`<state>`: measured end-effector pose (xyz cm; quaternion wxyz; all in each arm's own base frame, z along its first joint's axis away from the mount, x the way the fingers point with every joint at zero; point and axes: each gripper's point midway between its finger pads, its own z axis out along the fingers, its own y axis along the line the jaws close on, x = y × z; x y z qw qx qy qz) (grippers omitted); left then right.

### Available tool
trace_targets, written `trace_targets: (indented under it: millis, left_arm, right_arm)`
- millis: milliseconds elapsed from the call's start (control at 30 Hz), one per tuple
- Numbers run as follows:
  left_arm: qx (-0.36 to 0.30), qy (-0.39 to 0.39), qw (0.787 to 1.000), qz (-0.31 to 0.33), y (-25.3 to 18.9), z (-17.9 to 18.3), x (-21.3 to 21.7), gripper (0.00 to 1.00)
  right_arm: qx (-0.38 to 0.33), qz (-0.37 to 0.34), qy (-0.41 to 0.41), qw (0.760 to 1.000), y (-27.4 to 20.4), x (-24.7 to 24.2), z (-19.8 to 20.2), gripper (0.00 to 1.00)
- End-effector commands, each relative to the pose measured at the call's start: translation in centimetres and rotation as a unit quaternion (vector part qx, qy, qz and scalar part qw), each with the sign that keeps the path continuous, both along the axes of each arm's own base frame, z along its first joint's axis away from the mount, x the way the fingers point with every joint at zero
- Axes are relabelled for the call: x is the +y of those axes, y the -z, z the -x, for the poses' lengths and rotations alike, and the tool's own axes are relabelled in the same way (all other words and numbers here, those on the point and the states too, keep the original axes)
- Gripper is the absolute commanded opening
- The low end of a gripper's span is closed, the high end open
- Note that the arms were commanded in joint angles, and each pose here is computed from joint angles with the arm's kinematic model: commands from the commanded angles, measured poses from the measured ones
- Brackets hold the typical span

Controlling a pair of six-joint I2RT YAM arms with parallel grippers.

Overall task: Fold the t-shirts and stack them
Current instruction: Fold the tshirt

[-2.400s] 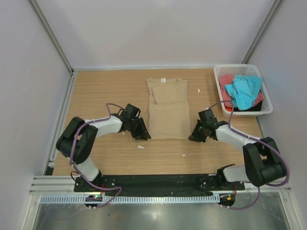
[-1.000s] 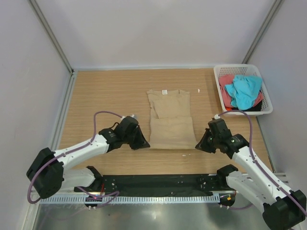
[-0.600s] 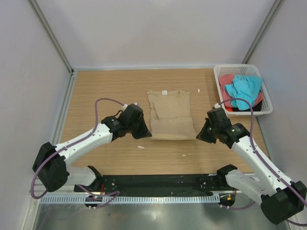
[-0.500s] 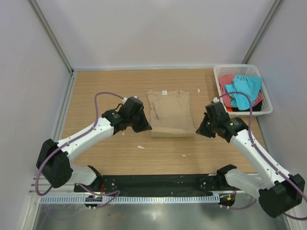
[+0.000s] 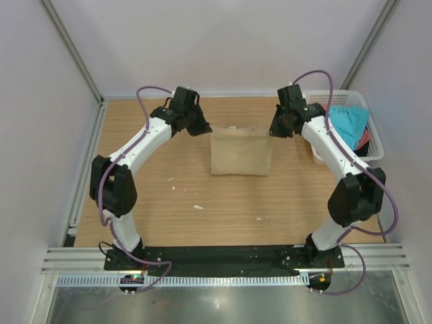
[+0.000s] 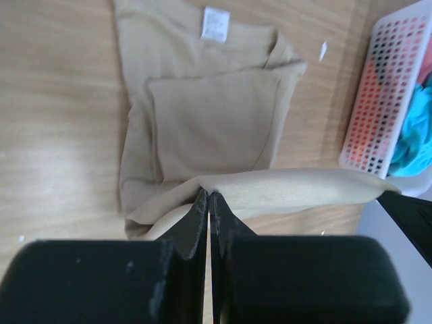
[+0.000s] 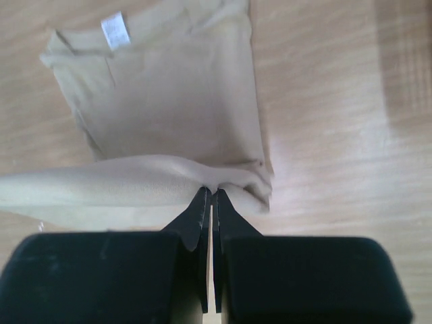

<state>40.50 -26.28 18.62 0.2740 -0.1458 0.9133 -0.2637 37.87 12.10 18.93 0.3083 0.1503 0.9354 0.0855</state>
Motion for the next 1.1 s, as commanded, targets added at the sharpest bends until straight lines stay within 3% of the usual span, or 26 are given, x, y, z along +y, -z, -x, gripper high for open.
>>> trace_targets:
  millis: [0, 133, 400, 600, 800, 867, 967, 1067]
  left_arm:
    - [-0.06, 0.016, 0.998, 0.021, -3.1, -4.1, -0.6, 0.0]
    - [-0.089, 0.007, 0.995, 0.044, -3.3, -8.6, -1.1, 0.0]
    - [-0.077, -0.007, 0.994, 0.072, 3.1, -15.8, -1.2, 0.0]
    - [-0.092, -0.035, 0.992, 0.081, 4.8, -18.5, 0.7, 0.0]
    - [-0.1, 0.011, 0.99, 0.096, 7.0, -20.2, -0.5, 0.03]
    - [-0.103, 0.027, 0.989, 0.103, 7.0, -20.3, -0.9, 0.09]
    - [-0.111, 0.035, 0.988, 0.102, 6.1, -20.0, -0.7, 0.18]
    - [-0.126, 0.04, 0.986, 0.098, 3.8, -19.3, -0.1, 0.27]
  right_arm:
    - [-0.036, 0.008, 0.006, 0.999, -2.2, -1.6, -4.4, 0.01]
    - [-0.03, -0.006, -0.002, 1.0, -0.9, -1.7, -8.3, 0.01]
    - [-0.051, -0.033, -0.05, 0.997, 2.8, 0.0, -15.2, 0.01]
    - [-0.056, -0.037, -0.064, 0.996, 5.8, 0.8, -18.4, 0.01]
    - [-0.064, -0.034, -0.052, 0.996, 7.0, 0.5, -19.9, 0.02]
    - [-0.072, -0.034, -0.055, 0.995, 6.7, 0.5, -20.2, 0.08]
    - [-0.066, -0.023, -0.074, 0.995, 5.8, 0.3, -19.9, 0.4]
    - [-0.051, -0.036, -0.104, 0.993, 4.1, 0.5, -17.7, 0.52]
